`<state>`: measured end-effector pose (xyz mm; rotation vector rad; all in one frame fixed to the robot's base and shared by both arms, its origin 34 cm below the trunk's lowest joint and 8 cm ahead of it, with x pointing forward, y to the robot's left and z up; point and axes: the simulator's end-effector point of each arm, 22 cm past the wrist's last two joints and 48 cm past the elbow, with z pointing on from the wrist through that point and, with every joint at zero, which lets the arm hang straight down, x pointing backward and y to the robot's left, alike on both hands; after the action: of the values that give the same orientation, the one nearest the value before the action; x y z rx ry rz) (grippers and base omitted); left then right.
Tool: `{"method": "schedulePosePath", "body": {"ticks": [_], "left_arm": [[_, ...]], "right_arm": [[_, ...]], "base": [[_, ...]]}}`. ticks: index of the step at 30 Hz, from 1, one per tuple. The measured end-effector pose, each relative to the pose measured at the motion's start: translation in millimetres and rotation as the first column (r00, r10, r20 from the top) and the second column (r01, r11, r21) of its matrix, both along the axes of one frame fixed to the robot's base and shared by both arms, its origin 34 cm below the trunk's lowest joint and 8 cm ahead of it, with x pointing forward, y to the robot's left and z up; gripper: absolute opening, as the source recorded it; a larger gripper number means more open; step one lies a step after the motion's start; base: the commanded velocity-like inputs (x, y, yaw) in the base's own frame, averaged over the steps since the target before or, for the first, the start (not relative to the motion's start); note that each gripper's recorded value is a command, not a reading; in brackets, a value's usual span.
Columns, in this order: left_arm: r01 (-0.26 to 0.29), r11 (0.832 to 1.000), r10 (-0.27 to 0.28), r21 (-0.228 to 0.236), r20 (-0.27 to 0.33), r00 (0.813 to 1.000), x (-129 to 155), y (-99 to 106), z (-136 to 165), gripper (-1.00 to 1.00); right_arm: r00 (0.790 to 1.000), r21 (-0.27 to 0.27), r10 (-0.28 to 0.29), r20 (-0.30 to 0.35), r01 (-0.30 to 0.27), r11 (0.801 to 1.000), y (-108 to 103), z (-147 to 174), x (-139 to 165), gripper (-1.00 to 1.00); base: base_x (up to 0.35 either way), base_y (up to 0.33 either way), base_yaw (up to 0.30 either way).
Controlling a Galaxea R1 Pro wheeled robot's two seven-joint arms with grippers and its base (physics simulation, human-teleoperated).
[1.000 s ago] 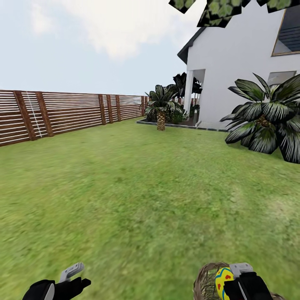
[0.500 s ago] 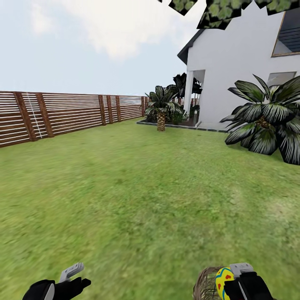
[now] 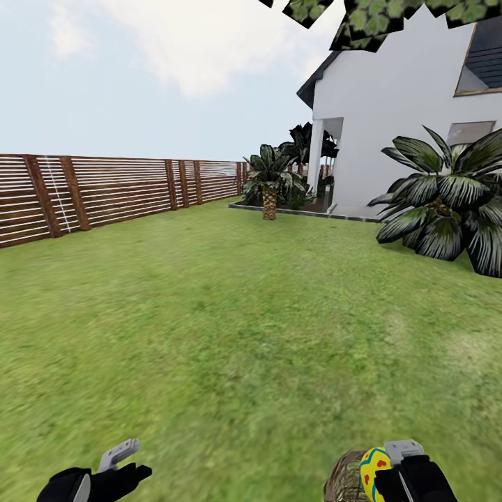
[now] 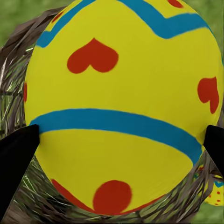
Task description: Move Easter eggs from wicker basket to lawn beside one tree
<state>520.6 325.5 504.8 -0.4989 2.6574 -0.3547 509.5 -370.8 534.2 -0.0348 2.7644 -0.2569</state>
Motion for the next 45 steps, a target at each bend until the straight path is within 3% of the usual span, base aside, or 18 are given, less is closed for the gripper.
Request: {"method": "schedulePosePath", "body": {"ticks": [13,29,45], "left_arm": [[-0.001,1.0,0.001,-0.001,0.001,1.0,0.2,1.2,0.7,1.0],[-0.004,1.0,0.004,0.003,0.002,1.0,0.0,6.0,1.7,1.0],[0.0,1.0,0.0,0.004,-0.004,1.0,-1.2,4.5,0.2,1.0]], "right_arm": [[1.0,-0.001,-0.005,0.006,0.005,1.0,-2.9,2.1,0.9,-1.0],[1.0,-0.001,-0.003,0.002,0.003,1.0,-1.9,1.0,-0.1,-1.0],[1.0,-0.002,-0.005,0.005,0.005,1.0,-2.9,2.0,1.0,-1.0]], "base": [[-0.005,0.305,-0.173],[0.309,0.119,-0.07],[0.126,0.308,-0.287]]}}
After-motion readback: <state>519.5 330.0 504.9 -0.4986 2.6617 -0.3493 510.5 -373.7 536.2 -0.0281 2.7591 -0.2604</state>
